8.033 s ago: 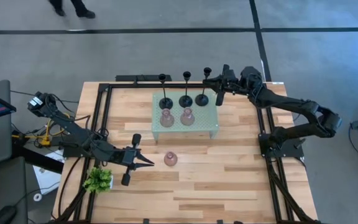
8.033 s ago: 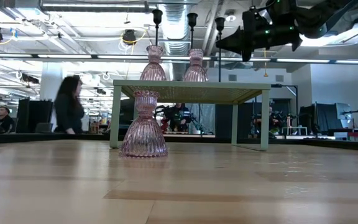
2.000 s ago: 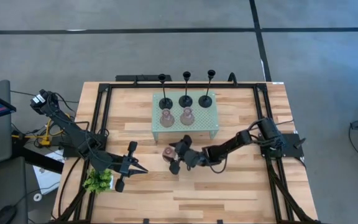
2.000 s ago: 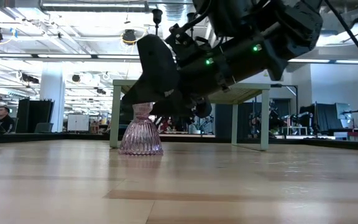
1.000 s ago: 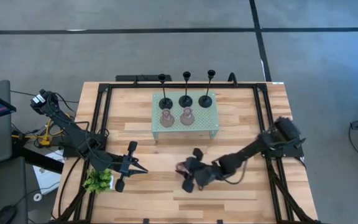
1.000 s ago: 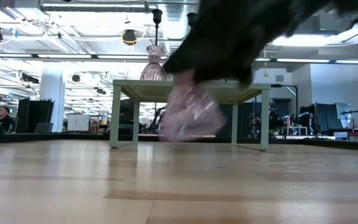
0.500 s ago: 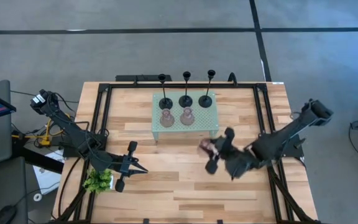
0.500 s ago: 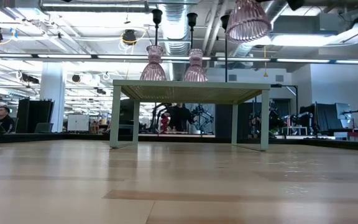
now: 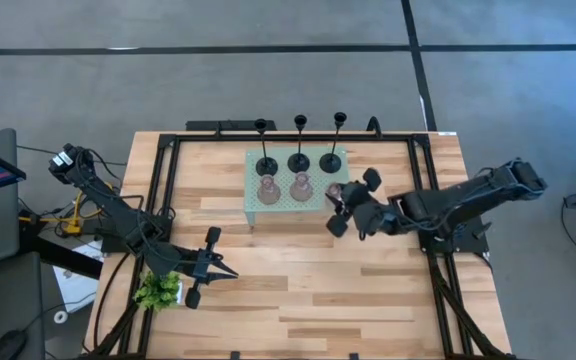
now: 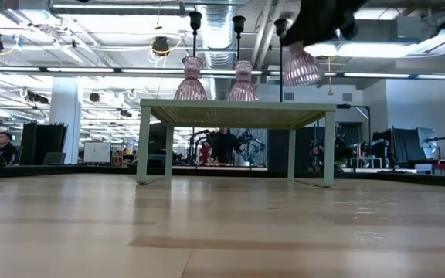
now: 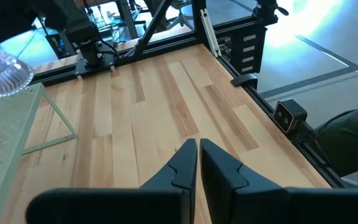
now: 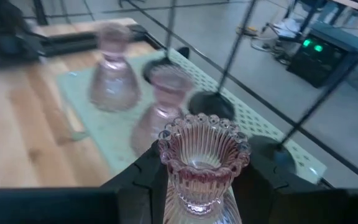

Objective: Pick & Place candle stick holders
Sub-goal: Put the pink glass candle holder on the shelf

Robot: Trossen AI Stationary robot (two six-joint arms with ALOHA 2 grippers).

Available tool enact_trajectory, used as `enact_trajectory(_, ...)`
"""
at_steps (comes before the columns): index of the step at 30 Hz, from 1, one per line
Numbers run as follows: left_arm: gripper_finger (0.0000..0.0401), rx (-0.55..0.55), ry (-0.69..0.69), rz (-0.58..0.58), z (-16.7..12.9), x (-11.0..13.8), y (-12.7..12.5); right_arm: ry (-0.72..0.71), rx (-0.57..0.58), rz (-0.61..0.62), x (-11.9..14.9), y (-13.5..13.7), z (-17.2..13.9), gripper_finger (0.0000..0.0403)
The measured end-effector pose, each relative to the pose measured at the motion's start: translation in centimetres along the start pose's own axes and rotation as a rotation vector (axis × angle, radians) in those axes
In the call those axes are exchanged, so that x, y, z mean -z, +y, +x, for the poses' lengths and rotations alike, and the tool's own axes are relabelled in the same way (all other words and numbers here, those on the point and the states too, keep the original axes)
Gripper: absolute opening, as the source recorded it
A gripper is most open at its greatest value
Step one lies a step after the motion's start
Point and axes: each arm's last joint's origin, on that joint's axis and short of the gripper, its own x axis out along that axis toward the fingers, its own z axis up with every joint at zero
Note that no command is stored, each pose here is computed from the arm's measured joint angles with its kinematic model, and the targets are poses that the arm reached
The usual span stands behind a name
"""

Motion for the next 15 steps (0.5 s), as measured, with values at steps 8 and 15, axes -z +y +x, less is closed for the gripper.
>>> enact_trajectory(8,0.0021,0.0,0.0,0.002,0.0,0.0,0.0,-0.005,0.053,0.021,1.4,-1.1,1.8,0.0125)
enact_trajectory(15,0.0021,0.0,0.0,0.002,0.0,0.0,0.0,-0.076,0.027,0.08,1.9,-2.5,2.5,0.0125)
